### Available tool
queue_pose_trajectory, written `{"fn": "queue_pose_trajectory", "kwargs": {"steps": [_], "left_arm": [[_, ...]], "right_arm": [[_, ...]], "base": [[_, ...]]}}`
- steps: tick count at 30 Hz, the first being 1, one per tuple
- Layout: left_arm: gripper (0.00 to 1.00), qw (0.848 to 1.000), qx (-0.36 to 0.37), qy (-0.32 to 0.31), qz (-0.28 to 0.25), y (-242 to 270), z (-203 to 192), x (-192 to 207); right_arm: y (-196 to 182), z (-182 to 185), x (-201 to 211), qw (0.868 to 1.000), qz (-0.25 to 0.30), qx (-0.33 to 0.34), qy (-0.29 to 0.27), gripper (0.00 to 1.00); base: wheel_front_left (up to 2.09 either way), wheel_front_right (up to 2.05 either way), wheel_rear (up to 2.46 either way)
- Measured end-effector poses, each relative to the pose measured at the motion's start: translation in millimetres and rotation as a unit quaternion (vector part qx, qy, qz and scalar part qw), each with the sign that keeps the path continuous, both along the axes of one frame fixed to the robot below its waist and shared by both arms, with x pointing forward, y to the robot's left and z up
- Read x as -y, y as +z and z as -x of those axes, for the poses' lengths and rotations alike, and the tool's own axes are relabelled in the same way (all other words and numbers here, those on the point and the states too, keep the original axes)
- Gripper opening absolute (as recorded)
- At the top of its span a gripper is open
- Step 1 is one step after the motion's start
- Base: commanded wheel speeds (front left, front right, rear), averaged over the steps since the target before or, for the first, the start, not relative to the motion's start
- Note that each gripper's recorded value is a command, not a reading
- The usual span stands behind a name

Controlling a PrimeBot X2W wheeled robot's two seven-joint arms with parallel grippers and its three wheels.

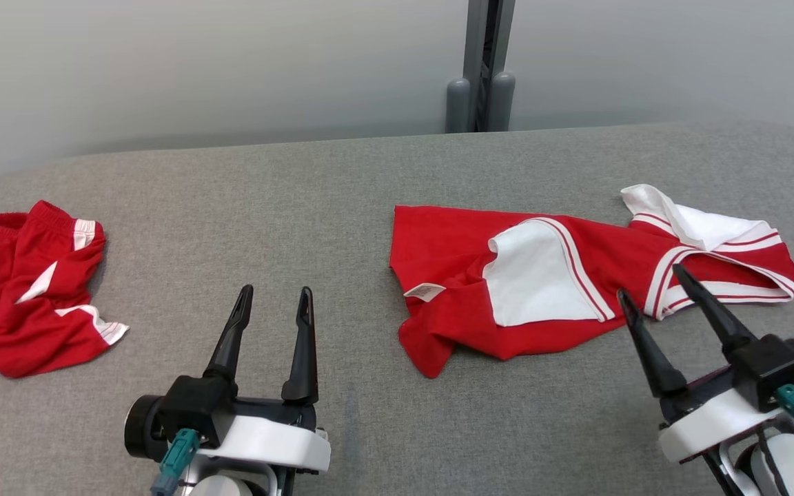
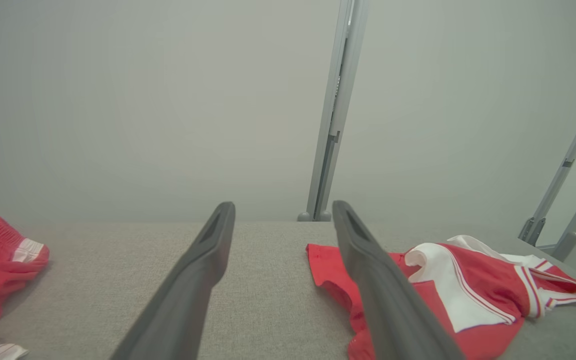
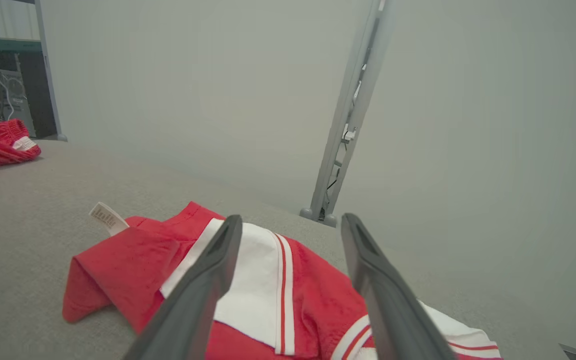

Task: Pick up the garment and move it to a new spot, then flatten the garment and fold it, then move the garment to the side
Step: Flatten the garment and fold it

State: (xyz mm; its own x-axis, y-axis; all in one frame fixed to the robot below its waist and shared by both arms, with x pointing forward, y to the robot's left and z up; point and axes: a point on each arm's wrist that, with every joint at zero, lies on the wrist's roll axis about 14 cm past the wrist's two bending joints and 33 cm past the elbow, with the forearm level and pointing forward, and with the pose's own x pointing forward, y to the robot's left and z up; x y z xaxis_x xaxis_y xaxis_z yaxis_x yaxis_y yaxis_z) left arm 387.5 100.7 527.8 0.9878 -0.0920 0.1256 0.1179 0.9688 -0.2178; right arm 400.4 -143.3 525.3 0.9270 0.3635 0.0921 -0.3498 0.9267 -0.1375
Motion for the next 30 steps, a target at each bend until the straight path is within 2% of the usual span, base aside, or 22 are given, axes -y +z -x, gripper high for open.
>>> {"fn": "queue_pose_trajectory", "kwargs": {"steps": [7,16,30], "left_arm": [[1.00,1.000,-0.015,0.010,-0.004,-10,-3,-7],[1.00,0.999,-0.029,0.038,-0.010,-20,-4,-26],[1.00,0.994,-0.049,0.095,-0.015,-29,4,-59]], "right_arm": [[-43,-7,-34,0.995,0.045,-0.058,0.069,1.00],[-99,-20,-73,0.976,0.090,-0.132,0.151,1.00],[-142,-32,-102,0.954,0.122,-0.181,0.205,1.00]], "base": [[0.00,0.00,0.00],[0.00,0.00,0.00],[0.00,0.00,0.00]]}}
